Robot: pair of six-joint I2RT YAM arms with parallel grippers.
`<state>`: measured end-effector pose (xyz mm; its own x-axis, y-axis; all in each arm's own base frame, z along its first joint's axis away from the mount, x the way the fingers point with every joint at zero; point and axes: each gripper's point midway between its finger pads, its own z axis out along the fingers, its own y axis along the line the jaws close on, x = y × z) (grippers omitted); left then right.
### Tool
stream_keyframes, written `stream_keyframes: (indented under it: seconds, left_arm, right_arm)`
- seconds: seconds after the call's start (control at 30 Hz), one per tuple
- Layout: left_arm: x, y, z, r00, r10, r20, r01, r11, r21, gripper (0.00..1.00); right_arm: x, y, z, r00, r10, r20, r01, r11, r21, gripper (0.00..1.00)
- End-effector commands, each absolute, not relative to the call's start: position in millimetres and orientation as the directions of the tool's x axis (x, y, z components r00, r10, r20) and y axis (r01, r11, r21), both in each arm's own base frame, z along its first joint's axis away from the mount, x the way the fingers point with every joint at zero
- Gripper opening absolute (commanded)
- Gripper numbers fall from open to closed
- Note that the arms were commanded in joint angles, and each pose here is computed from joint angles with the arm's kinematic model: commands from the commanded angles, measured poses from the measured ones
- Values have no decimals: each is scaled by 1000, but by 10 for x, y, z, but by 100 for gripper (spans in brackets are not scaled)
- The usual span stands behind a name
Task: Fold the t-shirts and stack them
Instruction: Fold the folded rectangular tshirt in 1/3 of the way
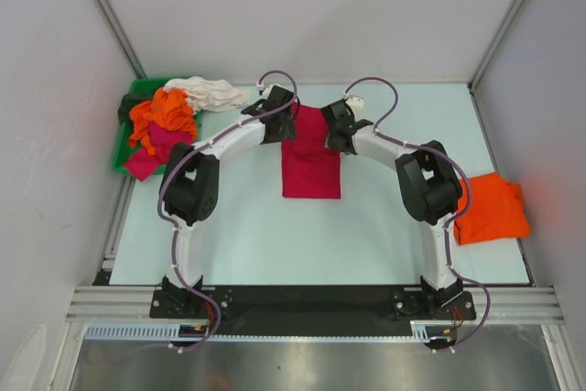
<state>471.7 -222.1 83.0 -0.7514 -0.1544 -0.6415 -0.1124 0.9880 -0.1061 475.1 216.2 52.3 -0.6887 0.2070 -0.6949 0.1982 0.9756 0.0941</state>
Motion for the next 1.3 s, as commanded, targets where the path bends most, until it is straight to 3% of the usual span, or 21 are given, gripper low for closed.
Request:
stream_keyframes:
  seconds: [0.0,0.17,0.27,0.33,0.37,0.4,0.43,0.47,0.53,0.6,1.27]
  left_arm:
    - [4849,-2204,1593,-639,-206,-741,-111,978,-176,64]
    - [4716,-2224,1648,-637,-210,-741,-104,977,-187,63]
    - [4550,-2305,1622,-648,-211,-732,-88,975,-203,59]
    - [4395,-2389,1570,-659,-202,-725,-63,975,-214,55]
    - [4257,-2478,1475,-674,-195,-713,-39,972,-230,42]
    - [4205,-2494,1357,-690,-200,-696,-40,970,-240,37]
    - [4167,-2522,1312,-700,-202,-685,-34,968,-250,24]
    - [4140,-2605,1288,-712,-207,-671,-10,959,-284,17]
    - [4050,-2649,1181,-732,-202,-651,2,955,-298,6]
    - [3983,-2694,1119,-739,-198,-644,17,950,-312,2]
    - [3712,-2897,542,-833,-199,-515,18,922,-386,0]
  right_arm:
    - [4853,2149,1158,-585,228,-779,195,971,137,62]
    - [4641,2203,1192,-587,214,-781,175,975,135,63]
    - [4482,2365,1253,-586,215,-781,131,977,171,54]
    - [4317,2501,1237,-603,206,-771,96,978,186,32]
    - [4205,2592,1155,-621,193,-760,78,980,185,0]
    - [4176,2614,1103,-632,187,-752,73,981,182,0]
    - [4157,2629,1044,-640,183,-747,74,981,178,0]
    - [4151,2644,1002,-646,180,-742,71,982,176,0]
    - [4172,2676,902,-662,177,-728,67,982,178,0]
    - [4217,2671,851,-672,181,-718,70,981,182,0]
    - [4898,2761,700,-678,268,-684,110,958,266,0]
